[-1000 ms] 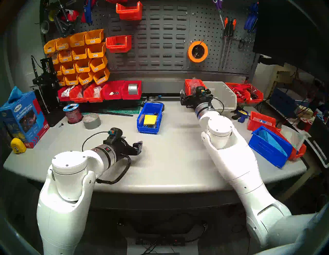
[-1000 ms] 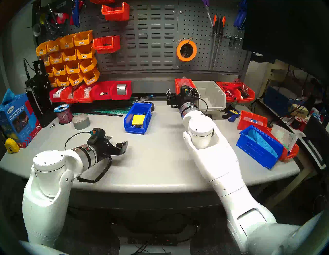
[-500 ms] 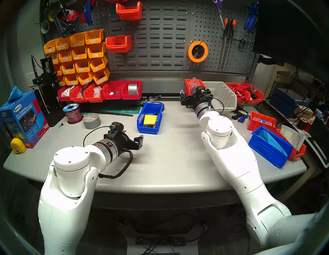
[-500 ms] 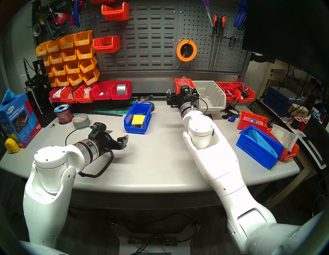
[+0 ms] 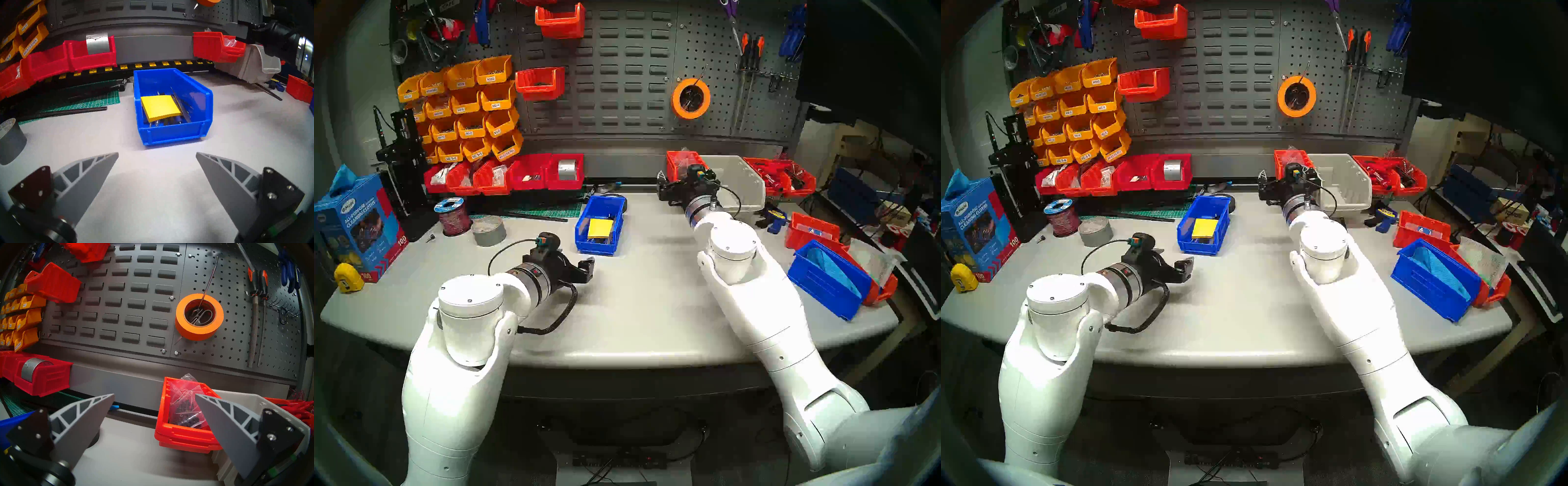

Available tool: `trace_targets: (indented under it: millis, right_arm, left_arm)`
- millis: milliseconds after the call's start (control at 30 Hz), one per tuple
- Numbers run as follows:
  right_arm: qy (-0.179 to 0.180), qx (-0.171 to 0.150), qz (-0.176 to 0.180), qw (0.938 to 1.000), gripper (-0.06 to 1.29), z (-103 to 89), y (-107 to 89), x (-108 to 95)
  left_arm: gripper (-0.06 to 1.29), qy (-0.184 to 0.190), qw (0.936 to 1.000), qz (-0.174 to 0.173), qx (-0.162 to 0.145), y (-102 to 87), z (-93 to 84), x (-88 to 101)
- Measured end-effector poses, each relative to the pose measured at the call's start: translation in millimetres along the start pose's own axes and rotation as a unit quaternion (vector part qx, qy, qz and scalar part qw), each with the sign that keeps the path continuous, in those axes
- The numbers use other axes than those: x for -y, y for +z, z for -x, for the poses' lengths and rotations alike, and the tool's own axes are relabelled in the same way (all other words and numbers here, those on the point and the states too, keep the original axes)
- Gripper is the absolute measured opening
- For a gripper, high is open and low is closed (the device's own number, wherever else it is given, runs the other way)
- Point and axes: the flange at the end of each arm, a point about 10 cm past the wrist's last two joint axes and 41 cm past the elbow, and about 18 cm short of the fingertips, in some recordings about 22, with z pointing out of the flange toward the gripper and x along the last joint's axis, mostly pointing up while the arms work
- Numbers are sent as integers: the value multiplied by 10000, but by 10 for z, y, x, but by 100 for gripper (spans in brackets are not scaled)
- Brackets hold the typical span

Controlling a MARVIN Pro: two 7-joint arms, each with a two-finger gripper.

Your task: Hang all the unorganized tool boxes onto the wall

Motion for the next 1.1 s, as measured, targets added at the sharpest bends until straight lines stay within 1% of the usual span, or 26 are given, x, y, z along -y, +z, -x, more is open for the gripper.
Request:
trace_targets:
  millis: [167, 367, 567, 733, 800, 967, 1100]
  right_arm:
    - [0, 0, 0, 10000, 124, 0, 0, 0]
    - [0, 0, 0, 10000, 124, 0, 0, 0]
    - [0, 0, 0, 10000, 124, 0, 0, 0]
    - [0, 0, 0, 10000, 124, 0, 0, 0]
    - [0, 0, 0, 10000, 124, 0, 0, 0]
    - [0, 0, 0, 10000, 124, 0, -1, 0]
    - [0, 0, 0, 10000, 124, 0, -1, 0]
  left_arm:
    - [123, 51, 10000, -19, -83, 52, -70, -21]
    - [123, 149, 9995, -41, -264, 76, -215, -40]
    - [123, 210, 9991, -29, -362, 107, -299, -48]
    - [123, 235, 9990, -4, -376, 164, -312, -42]
    - [123, 243, 9991, -8, -345, 237, -290, -22]
    - [123, 246, 9991, -37, -336, 341, -268, 18]
    - [123, 248, 9990, -52, -360, 380, -273, 39]
